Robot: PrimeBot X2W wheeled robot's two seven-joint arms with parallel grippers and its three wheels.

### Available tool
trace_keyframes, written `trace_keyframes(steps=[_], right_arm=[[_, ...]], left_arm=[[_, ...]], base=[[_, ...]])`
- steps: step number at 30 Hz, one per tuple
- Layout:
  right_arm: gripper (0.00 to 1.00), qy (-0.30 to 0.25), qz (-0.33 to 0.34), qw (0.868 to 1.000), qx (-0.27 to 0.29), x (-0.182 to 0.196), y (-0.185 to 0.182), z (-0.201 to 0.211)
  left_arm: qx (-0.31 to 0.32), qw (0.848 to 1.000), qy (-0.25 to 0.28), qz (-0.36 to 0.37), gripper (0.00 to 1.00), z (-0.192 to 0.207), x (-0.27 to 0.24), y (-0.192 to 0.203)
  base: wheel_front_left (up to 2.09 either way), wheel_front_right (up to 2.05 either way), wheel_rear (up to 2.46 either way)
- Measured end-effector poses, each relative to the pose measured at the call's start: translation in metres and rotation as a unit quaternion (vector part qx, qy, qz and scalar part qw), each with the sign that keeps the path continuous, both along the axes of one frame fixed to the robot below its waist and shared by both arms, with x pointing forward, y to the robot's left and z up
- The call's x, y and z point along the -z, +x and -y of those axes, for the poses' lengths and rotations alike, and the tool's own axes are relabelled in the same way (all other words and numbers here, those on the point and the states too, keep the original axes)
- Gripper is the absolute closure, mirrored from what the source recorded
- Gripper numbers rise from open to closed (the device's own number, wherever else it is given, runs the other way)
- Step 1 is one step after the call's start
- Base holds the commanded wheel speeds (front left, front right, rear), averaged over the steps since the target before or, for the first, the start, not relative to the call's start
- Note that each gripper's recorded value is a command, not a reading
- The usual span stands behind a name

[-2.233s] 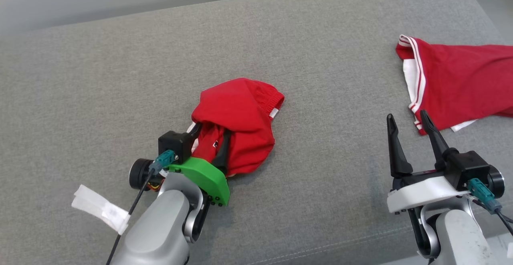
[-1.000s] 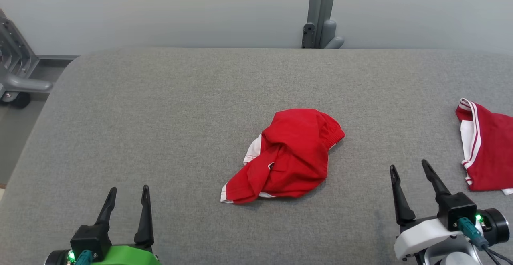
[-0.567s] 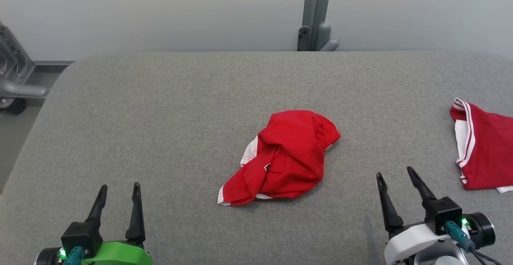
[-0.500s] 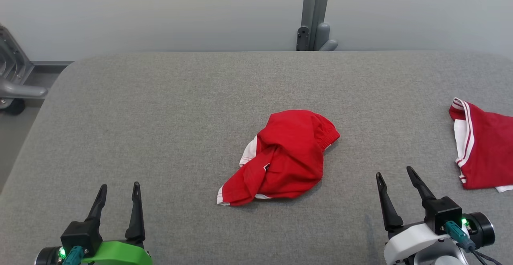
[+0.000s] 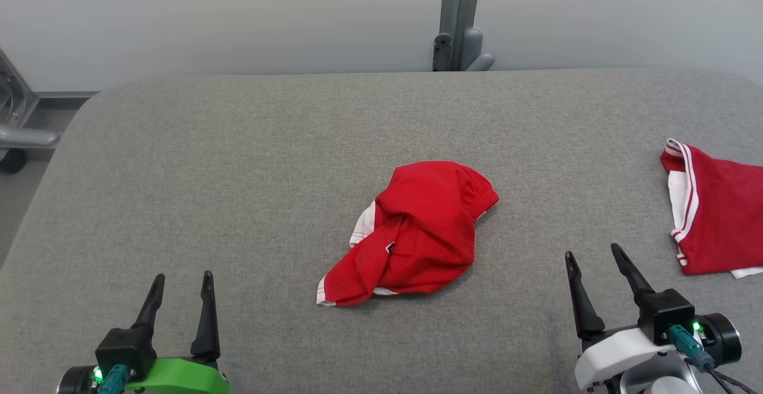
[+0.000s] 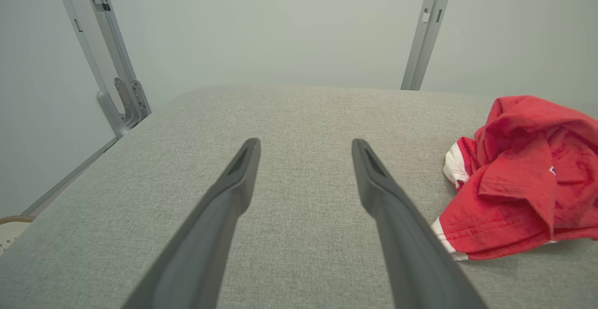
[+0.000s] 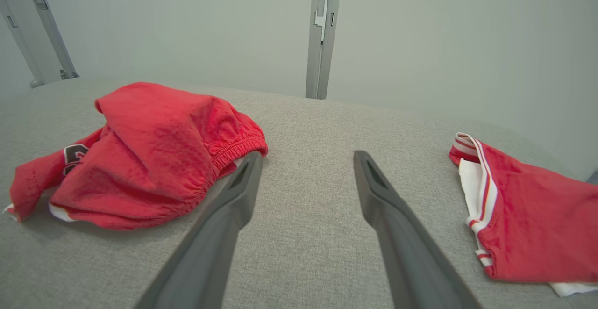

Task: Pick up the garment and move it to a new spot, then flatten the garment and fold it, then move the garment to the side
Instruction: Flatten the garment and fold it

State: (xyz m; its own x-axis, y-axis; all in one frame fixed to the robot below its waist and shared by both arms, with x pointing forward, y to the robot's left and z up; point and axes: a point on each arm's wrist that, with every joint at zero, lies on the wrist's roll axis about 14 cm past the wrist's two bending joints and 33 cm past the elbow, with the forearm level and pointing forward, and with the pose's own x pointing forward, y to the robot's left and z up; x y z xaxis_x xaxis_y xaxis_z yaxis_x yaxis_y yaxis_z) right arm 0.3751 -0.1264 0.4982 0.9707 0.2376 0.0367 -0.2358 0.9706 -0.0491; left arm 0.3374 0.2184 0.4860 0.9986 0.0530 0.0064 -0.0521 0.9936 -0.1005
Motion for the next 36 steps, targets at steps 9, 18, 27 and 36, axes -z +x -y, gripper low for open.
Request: trace_keyframes(steps=[9,18,27,36], right_arm=[[0.00,0.006,0.005,1.000,0.009,-0.004,-0.001,0.006],[0.00,0.004,0.008,1.000,0.020,-0.005,-0.001,0.013],[0.00,0.006,0.010,1.000,0.024,-0.007,0.000,0.015],[0.00,0.007,0.012,1.000,0.023,-0.009,-0.001,0.015]], left_arm=[[0.022,1.000,-0.003,-0.007,0.00,0.014,0.005,0.001],[0.034,0.999,-0.004,-0.010,0.00,0.022,0.007,0.002],[0.038,0.999,-0.008,-0.011,0.00,0.024,0.008,0.002],[0.037,0.999,-0.004,-0.010,0.00,0.022,0.007,0.001]], base=[[0.00,0.00,0.00],[0.00,0.00,0.00],[0.00,0.00,0.00],[0.00,0.00,0.00]])
